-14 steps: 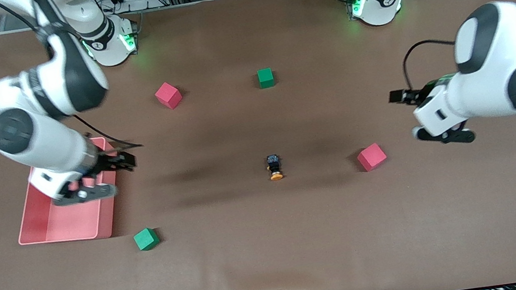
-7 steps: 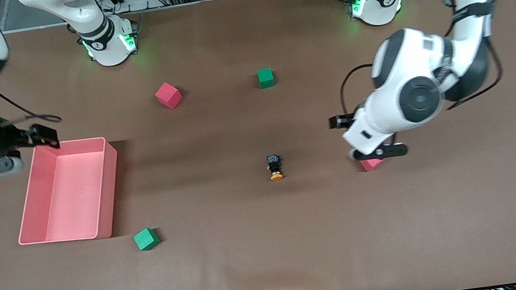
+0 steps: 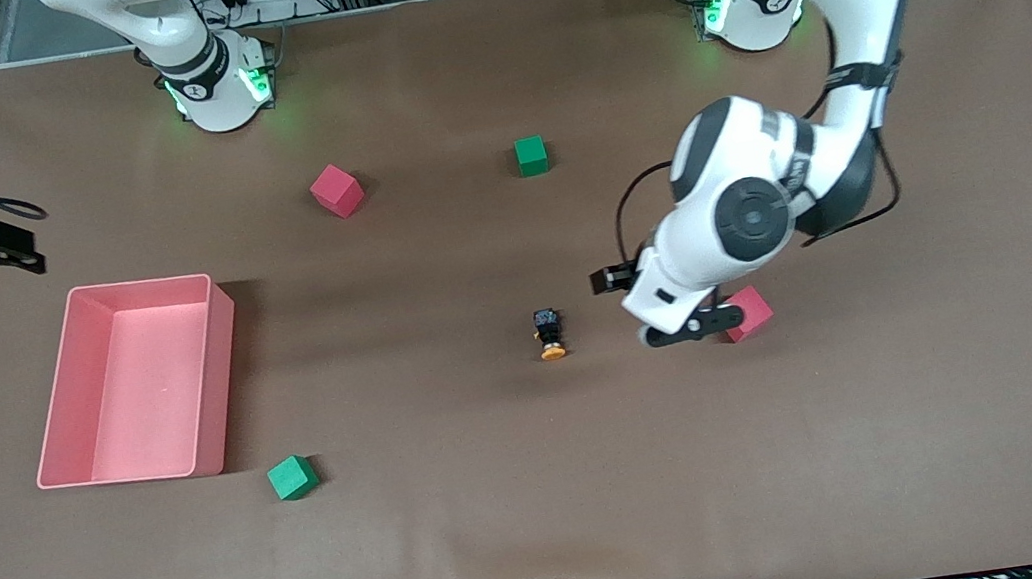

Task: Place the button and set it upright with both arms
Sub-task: 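Release the button on the table while the left gripper reaches toward it, then grasp the lying button with the left gripper while the right gripper withdraws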

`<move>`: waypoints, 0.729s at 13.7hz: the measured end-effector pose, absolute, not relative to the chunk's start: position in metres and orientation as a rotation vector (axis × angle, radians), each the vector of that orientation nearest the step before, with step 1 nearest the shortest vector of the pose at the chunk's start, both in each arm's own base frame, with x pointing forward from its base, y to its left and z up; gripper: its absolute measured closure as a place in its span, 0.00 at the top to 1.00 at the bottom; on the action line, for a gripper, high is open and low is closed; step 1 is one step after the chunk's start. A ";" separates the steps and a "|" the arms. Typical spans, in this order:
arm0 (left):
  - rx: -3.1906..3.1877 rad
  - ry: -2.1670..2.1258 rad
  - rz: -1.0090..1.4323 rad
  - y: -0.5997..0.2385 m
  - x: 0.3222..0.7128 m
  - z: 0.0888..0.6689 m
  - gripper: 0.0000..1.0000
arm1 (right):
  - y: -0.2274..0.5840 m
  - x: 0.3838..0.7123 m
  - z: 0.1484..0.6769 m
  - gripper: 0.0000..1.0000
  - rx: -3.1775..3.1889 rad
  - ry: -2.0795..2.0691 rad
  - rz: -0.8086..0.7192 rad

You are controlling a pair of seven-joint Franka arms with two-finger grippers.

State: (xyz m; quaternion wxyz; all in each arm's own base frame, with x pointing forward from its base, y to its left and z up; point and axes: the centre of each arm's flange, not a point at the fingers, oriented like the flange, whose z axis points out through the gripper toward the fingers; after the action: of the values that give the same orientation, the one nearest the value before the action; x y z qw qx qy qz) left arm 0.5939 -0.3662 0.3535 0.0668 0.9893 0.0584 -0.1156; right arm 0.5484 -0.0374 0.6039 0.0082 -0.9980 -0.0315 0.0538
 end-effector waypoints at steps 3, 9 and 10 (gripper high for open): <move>2.966 0.159 -0.282 -0.411 0.588 0.316 1.00 | -0.072 0.543 0.609 1.00 -3.077 -0.015 0.167; 2.950 0.133 -0.214 -0.451 0.578 0.257 1.00 | -0.064 0.540 0.620 1.00 -3.090 0.082 0.175; 2.954 0.125 -0.208 -0.455 0.575 0.251 1.00 | -0.064 0.539 0.623 1.00 -3.107 0.083 0.171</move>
State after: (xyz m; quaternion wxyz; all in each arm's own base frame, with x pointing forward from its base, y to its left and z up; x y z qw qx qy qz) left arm 0.5750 -0.4551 0.2508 0.0889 0.9927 0.0421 -0.0698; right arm 0.5391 -0.0644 0.6232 0.0146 -0.9980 0.0266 0.0548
